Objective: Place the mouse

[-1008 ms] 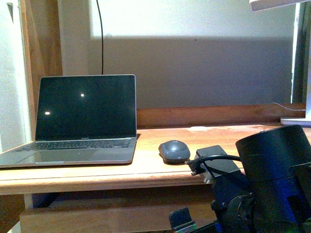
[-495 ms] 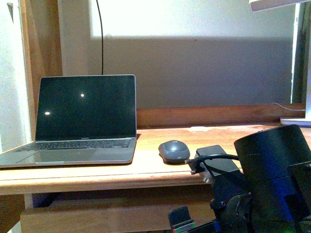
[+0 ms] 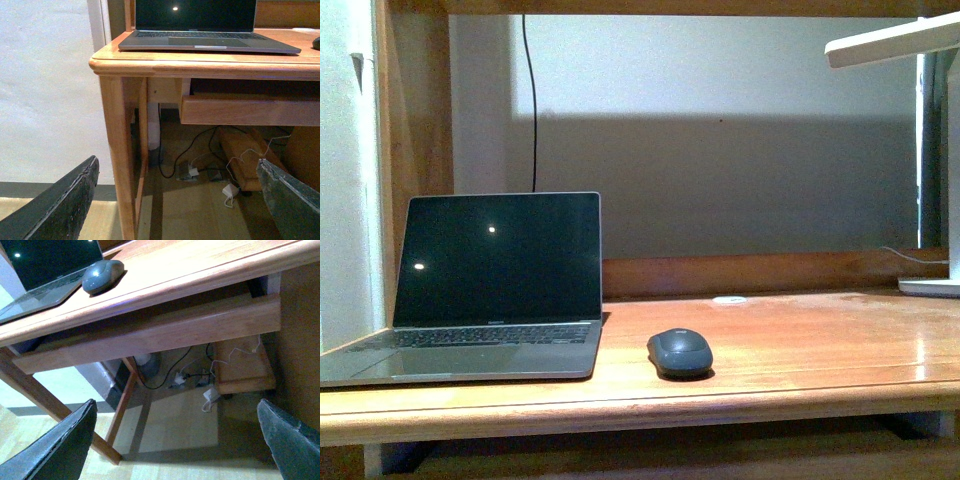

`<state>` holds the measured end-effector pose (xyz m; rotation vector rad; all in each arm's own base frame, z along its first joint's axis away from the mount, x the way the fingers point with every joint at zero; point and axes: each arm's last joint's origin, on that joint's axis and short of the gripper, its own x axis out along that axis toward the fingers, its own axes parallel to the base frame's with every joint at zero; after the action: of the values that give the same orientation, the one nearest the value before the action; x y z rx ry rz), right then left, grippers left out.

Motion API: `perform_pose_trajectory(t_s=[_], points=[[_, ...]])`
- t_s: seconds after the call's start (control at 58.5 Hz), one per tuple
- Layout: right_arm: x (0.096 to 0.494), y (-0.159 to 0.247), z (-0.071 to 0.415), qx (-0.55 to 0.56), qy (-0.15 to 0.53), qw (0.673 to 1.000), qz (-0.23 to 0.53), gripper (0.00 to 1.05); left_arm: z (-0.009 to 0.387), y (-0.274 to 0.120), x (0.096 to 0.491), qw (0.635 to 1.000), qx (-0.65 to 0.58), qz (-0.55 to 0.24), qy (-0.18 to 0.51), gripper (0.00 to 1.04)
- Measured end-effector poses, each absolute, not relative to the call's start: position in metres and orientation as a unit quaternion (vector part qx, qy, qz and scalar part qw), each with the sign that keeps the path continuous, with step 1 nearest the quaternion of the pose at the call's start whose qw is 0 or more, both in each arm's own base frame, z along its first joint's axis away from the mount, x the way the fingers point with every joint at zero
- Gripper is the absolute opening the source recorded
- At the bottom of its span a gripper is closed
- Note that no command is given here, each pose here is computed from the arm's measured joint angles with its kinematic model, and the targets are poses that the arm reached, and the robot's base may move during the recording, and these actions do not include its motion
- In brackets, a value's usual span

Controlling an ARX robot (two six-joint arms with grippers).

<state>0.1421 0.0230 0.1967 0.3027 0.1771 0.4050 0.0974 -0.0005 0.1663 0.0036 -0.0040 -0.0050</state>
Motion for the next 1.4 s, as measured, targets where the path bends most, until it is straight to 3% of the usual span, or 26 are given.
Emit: perform_pose_trajectory(t_s=[0.154,0.205,0.342,0.478,0.718,1.401], points=[[0.130,0.022,0.197,0.149,0.068,0.966,0.201,0.97,0.166,0.000,0.097,1.000,0.002,-0.002,-0.002,0.97],[0.130,0.022,0.196,0.126,0.046,0.978,0.158,0.93,0.166,0.000,0.097,1.000,0.002,-0.002,-0.002,0.97],[0.126,0.016,0.190,0.039,0.007,0.999,0.010,0.70,0.166,0.000,0.097,1.000,0.002,-0.002,-0.002,0.97],[0.121,0.011,0.186,0.013,0.000,1.000,0.013,0.42,0.166,0.000,0.097,1.000,0.002,-0.002,-0.002,0.97],[0.116,0.001,0.178,0.004,0.002,1.000,0.002,0.02,0.166,0.000,0.097,1.000,0.002,-0.002,-0.002,0.97],[0.097,0.000,0.168,0.002,-0.005,1.000,0.001,0.03,0.166,0.000,0.097,1.000,0.002,-0.002,-0.002,0.97]])
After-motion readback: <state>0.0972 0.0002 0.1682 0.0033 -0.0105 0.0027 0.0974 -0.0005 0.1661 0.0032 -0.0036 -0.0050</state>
